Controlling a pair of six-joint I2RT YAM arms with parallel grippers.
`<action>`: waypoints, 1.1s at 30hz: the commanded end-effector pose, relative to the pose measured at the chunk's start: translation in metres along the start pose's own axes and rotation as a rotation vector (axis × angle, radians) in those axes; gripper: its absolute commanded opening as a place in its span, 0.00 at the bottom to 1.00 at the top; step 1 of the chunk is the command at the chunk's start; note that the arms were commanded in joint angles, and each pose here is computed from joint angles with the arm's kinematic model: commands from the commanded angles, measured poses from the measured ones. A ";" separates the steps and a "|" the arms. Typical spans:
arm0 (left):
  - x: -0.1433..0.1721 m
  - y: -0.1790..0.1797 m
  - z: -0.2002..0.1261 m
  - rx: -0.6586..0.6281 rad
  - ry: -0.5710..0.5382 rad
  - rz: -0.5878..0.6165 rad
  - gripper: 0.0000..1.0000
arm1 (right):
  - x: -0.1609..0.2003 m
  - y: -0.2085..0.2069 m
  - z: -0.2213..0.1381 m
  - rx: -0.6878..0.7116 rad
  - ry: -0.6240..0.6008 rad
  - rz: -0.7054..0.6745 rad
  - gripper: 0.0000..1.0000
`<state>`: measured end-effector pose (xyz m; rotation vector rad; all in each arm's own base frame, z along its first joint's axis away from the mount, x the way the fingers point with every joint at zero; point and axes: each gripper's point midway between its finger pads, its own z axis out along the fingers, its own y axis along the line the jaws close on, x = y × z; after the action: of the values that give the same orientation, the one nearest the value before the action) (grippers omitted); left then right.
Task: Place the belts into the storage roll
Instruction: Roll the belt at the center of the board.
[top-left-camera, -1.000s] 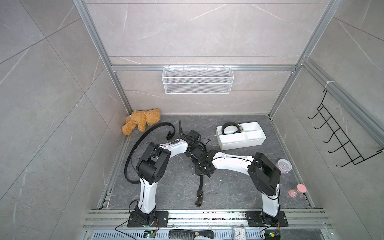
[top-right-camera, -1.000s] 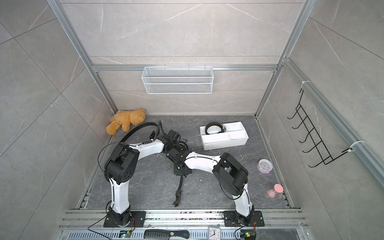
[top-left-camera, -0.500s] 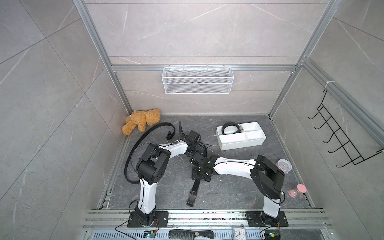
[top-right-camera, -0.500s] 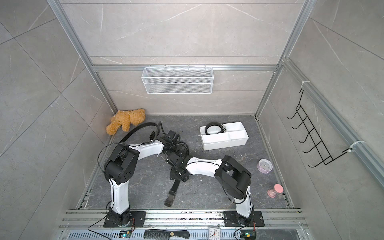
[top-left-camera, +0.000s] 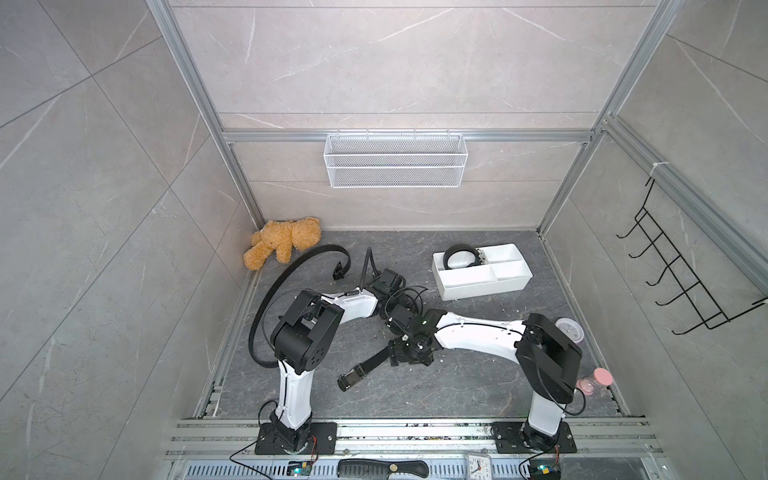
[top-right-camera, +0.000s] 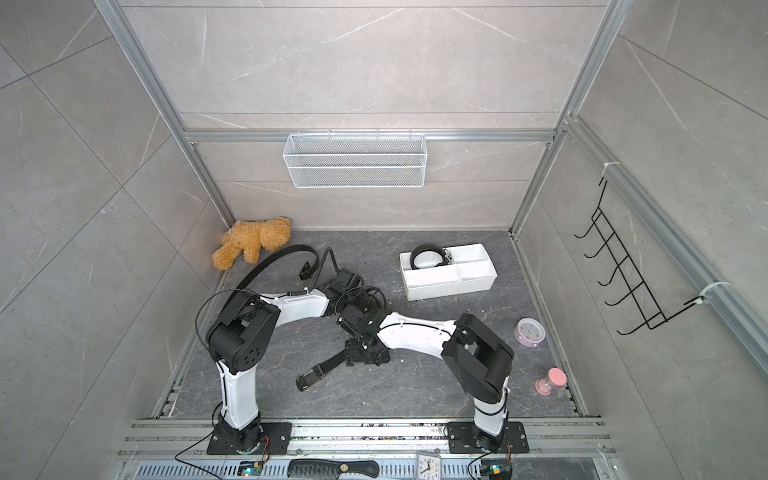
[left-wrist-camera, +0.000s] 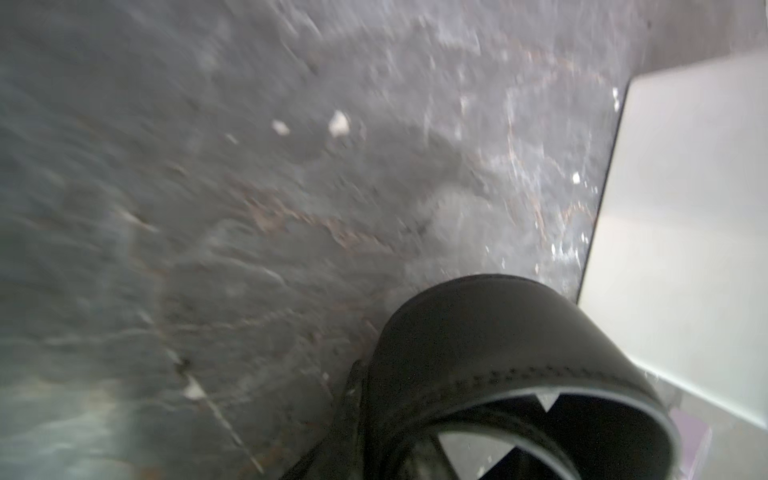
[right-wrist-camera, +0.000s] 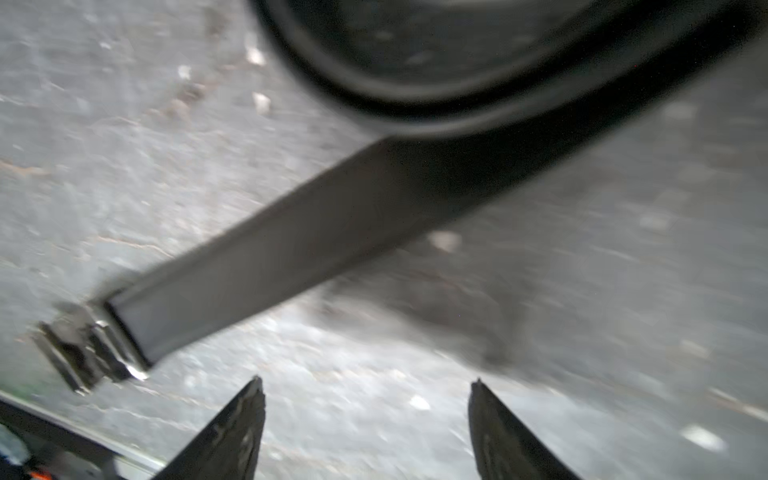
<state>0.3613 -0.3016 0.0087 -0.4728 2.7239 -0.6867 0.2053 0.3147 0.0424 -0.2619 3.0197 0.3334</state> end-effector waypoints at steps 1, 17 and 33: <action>0.114 0.117 0.020 -0.363 0.387 -0.026 0.00 | -0.009 -0.049 -0.021 0.109 -0.014 -0.005 0.79; 0.103 0.114 0.006 -0.413 0.367 0.013 0.00 | -0.122 -0.063 -0.019 0.020 -0.249 0.098 0.83; 0.102 0.115 0.005 -0.436 0.367 0.016 0.00 | -0.116 -0.057 -0.026 -0.043 -0.258 0.126 0.81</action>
<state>0.3591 -0.3060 0.0138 -0.3909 2.7684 -0.6490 0.3250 0.2634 0.0824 -0.0369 2.7539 0.3830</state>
